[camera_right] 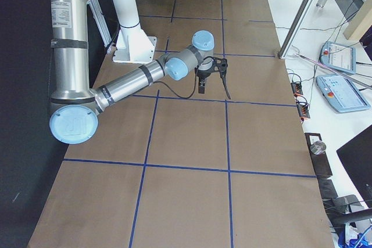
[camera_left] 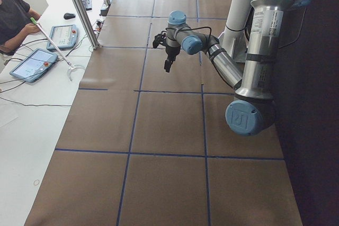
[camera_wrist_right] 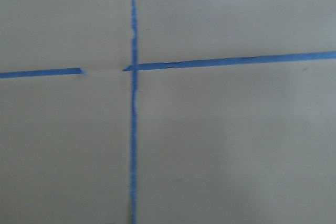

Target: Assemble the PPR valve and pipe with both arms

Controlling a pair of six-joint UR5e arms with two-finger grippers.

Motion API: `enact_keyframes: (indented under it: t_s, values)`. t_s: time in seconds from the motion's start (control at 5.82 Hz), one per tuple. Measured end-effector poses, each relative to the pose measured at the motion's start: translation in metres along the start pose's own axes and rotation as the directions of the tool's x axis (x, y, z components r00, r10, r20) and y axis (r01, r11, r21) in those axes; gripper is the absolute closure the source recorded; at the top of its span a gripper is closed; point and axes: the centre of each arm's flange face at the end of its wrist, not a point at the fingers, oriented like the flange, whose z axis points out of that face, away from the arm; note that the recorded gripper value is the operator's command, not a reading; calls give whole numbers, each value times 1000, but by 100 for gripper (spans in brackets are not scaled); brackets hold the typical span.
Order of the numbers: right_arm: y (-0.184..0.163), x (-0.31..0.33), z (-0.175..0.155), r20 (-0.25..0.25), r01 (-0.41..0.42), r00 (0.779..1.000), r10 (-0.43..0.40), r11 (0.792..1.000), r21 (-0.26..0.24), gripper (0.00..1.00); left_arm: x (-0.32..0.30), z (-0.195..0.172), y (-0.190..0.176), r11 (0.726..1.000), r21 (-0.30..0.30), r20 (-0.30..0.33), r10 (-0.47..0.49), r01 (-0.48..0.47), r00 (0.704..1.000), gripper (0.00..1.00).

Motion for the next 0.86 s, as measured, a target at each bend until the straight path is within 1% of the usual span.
enact_keyframes:
  t_s: [0.17, 0.34, 0.52, 0.69, 0.86]
  values:
    - [1, 69, -11, -42, 70, 997, -69, 998, 12, 0, -59, -11, 8, 999, -30, -10, 31, -31, 999, 0]
    - [3, 134, -20, -80, 112, 991, -110, 994, 18, 0, -126, -18, 20, 996, -57, -36, 60, -62, 998, 0]
    - [6, 193, -23, -105, 131, 986, -129, 991, 15, 0, -182, -28, 32, 997, -51, -50, 56, -58, 997, 0]
    - [10, 235, -21, -118, 145, 983, -144, 989, 0, 0, -224, -37, 49, 999, -45, -39, 27, -29, 999, 0]
    - [14, 254, -21, -119, 141, 983, -142, 990, -15, 0, -255, -39, 72, 998, -62, -28, -1, 0, 1000, 0]
